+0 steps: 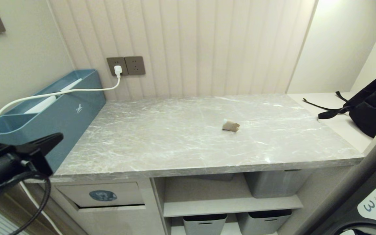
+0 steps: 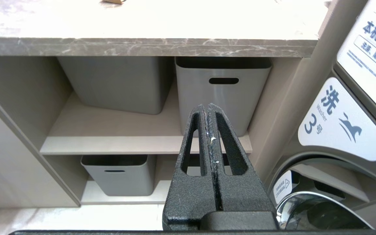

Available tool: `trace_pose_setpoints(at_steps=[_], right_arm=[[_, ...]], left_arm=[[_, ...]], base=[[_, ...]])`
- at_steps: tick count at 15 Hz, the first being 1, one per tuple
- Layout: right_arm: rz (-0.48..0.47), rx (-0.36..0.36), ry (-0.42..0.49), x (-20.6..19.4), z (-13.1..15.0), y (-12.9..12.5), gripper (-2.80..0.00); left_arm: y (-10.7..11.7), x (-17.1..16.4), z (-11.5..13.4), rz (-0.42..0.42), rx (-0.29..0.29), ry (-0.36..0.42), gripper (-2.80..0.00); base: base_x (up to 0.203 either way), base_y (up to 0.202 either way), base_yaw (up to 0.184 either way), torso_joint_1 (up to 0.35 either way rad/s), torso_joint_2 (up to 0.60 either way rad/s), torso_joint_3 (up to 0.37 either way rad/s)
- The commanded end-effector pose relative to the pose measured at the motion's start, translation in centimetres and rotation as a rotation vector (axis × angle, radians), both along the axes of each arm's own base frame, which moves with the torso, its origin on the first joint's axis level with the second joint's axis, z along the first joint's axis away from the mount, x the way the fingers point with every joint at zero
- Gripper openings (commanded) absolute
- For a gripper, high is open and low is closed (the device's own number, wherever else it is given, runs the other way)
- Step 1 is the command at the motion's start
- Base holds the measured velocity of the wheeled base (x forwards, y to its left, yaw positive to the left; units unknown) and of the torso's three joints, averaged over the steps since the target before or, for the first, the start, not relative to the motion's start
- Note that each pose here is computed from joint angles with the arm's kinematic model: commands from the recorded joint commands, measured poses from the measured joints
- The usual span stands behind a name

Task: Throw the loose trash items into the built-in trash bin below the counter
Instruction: Pick up the garbage

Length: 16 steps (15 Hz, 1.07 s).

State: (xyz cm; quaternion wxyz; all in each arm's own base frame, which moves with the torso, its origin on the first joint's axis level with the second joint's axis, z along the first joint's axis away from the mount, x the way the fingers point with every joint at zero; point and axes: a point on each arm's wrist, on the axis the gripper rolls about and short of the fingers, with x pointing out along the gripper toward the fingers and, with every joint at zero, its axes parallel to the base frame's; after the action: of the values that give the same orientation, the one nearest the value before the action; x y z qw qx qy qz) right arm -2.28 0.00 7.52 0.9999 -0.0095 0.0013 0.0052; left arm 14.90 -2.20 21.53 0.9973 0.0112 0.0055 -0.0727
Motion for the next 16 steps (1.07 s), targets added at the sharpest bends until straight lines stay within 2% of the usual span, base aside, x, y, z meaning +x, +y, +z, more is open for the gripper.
trace_pose_setpoints(at_steps=[1,3,5,8,10,12,13,16], right_arm=[[-0.001,0.007,0.000,0.0,0.0,0.0,-2.80],[0.000,0.003,-0.003,0.0,0.0,0.0,-2.80],[0.000,0.002,-0.003,0.0,0.0,0.0,-2.80],[0.000,0.004,-0.003,0.0,0.0,0.0,-2.80],[0.005,-0.007,-0.025,-0.2,0.8,0.0,-2.80],[0.007,-0.006,-0.057,-0.5,4.5,0.0,-2.80],[0.015,-0.001,-0.028,0.0,6.5,0.0,-2.80],[0.102,0.021,0.166,5.2,11.5,0.3,-2.80]], left_arm=[[1.2,-4.6,-0.1,0.064,0.005,-0.109,-2.80],[1.8,-8.6,-3.6,0.127,0.041,-0.096,-2.80],[2.2,-11.7,-7.1,0.162,0.064,-0.040,-2.80],[2.4,-16.1,-10.8,0.167,0.068,-0.013,-2.80],[2.3,-17.7,-12.7,0.156,0.064,0.015,-2.80],[2.2,-18.0,-13.9,0.139,0.065,0.119,-2.80],[2.2,-18.0,-13.9,0.144,0.063,0.121,-2.80],[2.2,-18.0,-13.9,0.144,0.063,0.121,-2.80]], base=[[0.000,0.000,0.000,0.000,0.00,0.000],[0.000,0.000,0.000,0.000,0.00,0.000],[0.000,0.000,0.000,0.000,0.00,0.000],[0.000,0.000,0.000,0.000,0.00,0.000],[0.000,0.000,0.000,0.000,0.00,0.000],[0.000,0.000,0.000,0.000,0.00,0.000],[0.000,0.000,0.000,0.000,0.00,0.000],[0.000,0.000,0.000,0.000,0.00,0.000]])
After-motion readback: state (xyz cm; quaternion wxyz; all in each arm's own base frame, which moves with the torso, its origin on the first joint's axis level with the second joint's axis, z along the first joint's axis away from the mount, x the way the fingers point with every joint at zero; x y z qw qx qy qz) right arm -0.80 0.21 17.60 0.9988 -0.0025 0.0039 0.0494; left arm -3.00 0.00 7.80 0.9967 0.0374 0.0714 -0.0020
